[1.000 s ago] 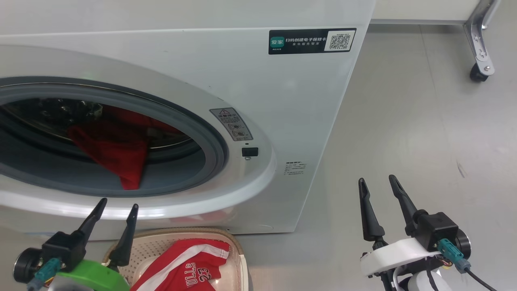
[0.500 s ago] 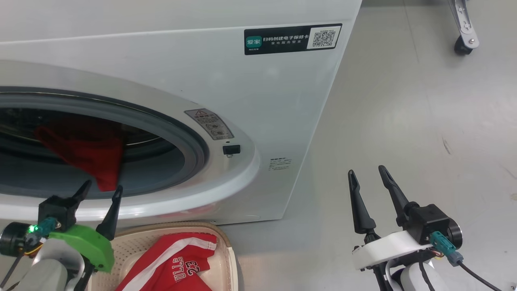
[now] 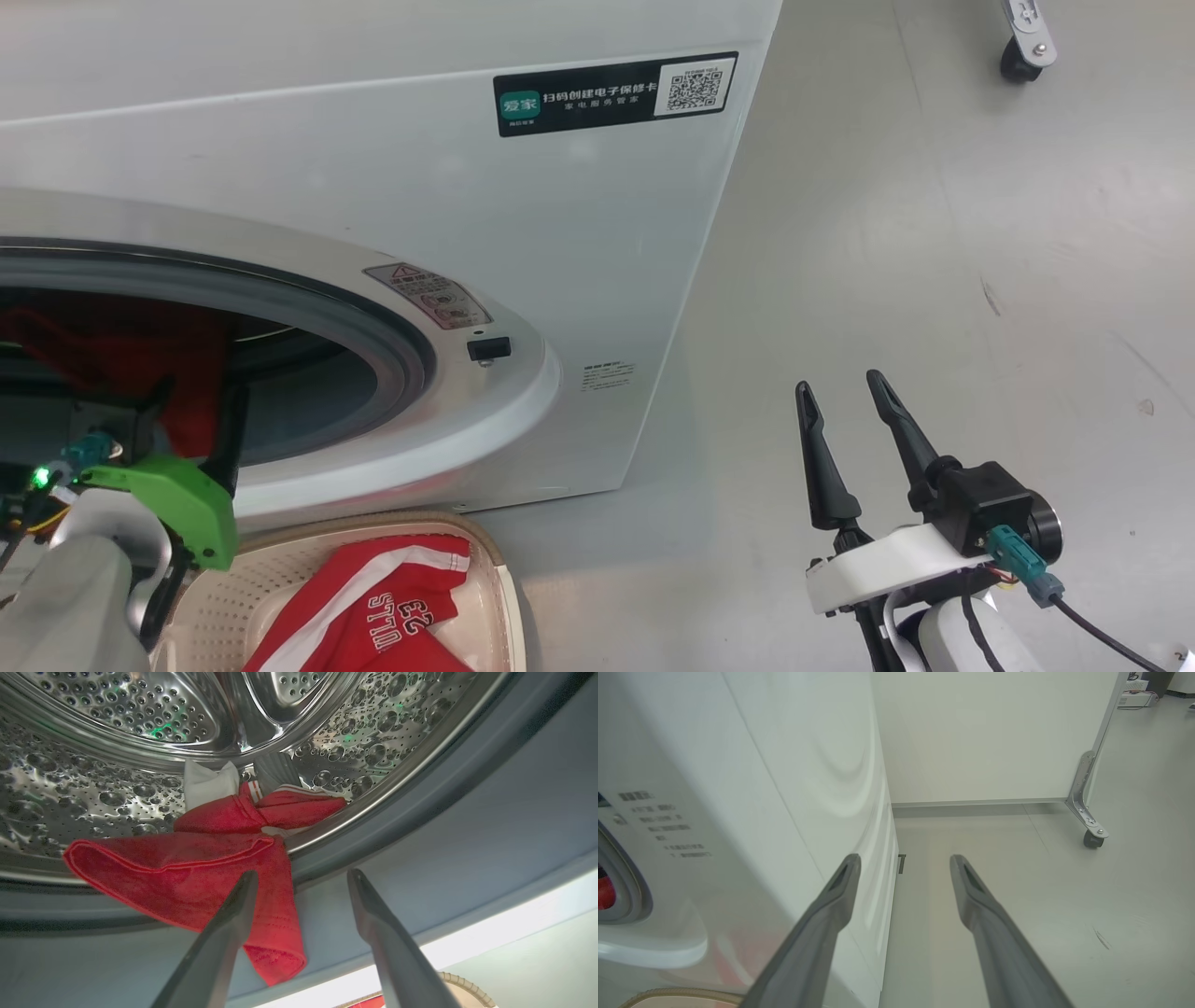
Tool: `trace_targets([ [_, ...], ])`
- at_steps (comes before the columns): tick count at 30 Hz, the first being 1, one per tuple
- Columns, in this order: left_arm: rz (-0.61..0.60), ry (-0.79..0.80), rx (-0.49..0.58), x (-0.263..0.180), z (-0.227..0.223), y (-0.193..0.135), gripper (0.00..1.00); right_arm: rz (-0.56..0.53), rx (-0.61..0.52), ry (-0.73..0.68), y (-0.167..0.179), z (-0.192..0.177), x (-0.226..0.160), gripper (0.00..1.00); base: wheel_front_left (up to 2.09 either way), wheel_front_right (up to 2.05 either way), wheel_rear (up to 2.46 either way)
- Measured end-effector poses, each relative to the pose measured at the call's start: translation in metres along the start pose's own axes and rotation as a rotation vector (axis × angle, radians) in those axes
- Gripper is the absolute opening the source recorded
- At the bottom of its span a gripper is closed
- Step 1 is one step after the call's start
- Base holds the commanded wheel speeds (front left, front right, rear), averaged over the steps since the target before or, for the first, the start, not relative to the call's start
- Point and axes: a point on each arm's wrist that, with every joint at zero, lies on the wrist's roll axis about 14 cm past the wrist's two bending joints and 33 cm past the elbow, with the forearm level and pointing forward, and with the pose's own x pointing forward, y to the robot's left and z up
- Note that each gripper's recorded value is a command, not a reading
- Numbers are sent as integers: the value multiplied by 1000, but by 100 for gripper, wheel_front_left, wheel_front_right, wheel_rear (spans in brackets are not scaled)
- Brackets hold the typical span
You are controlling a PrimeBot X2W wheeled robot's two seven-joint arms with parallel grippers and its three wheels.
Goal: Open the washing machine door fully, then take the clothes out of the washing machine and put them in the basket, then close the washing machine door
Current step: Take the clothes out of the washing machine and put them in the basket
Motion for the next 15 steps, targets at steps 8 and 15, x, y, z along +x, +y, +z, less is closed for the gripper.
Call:
trace_targets([
  [8, -6, 43, 27, 18, 0, 0, 100, -11, 2, 3, -3, -1, 4, 100, 0, 0, 0],
  [15, 23, 114, 40, 30, -11, 8, 100, -11, 0, 2, -2, -1, 9, 100, 0, 0, 0],
])
